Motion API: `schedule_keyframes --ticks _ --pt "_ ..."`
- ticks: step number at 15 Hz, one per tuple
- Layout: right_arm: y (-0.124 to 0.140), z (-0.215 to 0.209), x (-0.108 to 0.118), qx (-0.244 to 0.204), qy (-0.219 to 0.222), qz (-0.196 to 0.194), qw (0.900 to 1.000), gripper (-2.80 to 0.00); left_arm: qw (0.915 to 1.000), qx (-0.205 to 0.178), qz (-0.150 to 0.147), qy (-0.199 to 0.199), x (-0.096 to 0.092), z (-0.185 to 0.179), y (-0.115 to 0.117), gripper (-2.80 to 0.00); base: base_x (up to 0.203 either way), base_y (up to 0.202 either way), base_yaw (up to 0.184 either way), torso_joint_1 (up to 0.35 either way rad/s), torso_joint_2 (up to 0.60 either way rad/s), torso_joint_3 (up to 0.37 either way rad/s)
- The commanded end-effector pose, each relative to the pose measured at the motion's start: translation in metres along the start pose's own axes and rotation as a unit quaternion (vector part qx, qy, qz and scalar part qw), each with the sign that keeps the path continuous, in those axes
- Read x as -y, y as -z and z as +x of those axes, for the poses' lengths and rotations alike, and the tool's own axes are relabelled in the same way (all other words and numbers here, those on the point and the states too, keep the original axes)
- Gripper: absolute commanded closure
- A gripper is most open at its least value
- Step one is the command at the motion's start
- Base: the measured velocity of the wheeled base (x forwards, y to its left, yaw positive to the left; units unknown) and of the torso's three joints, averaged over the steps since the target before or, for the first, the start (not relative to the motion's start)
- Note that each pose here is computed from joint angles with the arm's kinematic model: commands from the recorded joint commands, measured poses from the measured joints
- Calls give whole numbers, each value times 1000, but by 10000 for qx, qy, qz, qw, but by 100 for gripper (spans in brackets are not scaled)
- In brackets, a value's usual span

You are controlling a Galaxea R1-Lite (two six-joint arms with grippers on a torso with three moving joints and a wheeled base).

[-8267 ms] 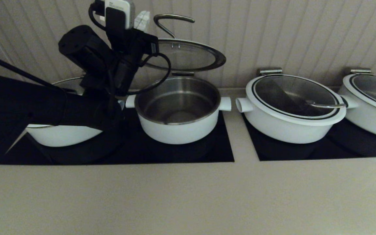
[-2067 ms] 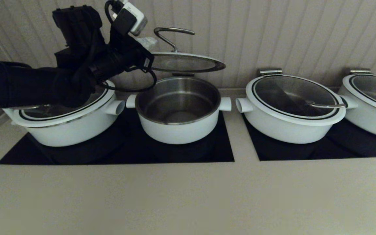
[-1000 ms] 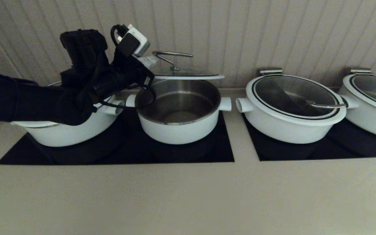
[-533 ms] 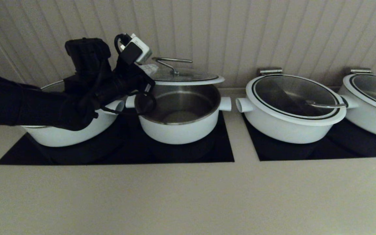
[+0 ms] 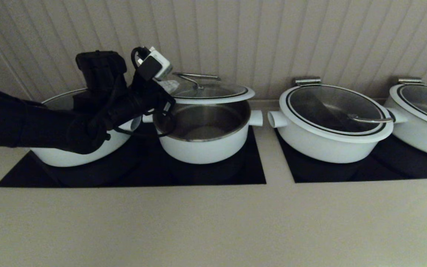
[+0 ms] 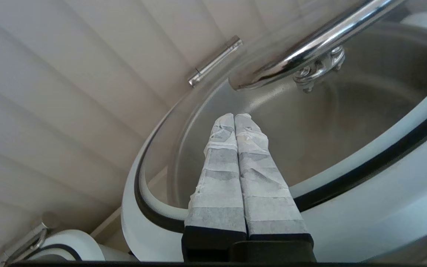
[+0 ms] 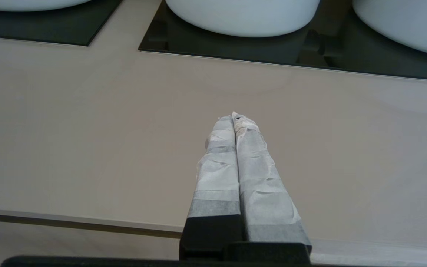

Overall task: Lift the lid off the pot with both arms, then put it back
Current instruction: Close the pot lid

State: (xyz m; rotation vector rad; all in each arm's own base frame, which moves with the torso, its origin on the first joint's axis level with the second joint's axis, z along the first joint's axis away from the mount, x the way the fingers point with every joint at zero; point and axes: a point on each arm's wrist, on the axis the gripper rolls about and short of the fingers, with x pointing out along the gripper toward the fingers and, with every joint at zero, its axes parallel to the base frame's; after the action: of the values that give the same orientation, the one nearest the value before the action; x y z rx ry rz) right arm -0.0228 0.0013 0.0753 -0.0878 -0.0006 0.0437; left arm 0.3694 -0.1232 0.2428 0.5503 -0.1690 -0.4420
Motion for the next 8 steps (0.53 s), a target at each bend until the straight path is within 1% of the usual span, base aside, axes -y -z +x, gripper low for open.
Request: schedule_keyframes --ticks 1,2,4,5,8 --pt "0 0 0 -1 -4 -5 10000 0 10000 -70 33 52 3 -2 5 0 0 0 0 0 0 0" --pt "0 0 0 -1 -4 -5 10000 0 9999 -92 32 68 5 -2 6 0 0 0 0 0 0 0" --pt "0 0 0 -1 -4 -5 10000 0 9999 90 66 -51 5 -1 8 0 0 0 0 0 0 0" --pt "0 0 0 -1 -4 -5 10000 0 9999 115 70 -63 7 0 10 0 0 0 0 0 0 0" --pt "0 0 0 -1 -4 -5 10000 0 10000 13 52 -4 11 -1 17 0 0 0 0 0 0 0"
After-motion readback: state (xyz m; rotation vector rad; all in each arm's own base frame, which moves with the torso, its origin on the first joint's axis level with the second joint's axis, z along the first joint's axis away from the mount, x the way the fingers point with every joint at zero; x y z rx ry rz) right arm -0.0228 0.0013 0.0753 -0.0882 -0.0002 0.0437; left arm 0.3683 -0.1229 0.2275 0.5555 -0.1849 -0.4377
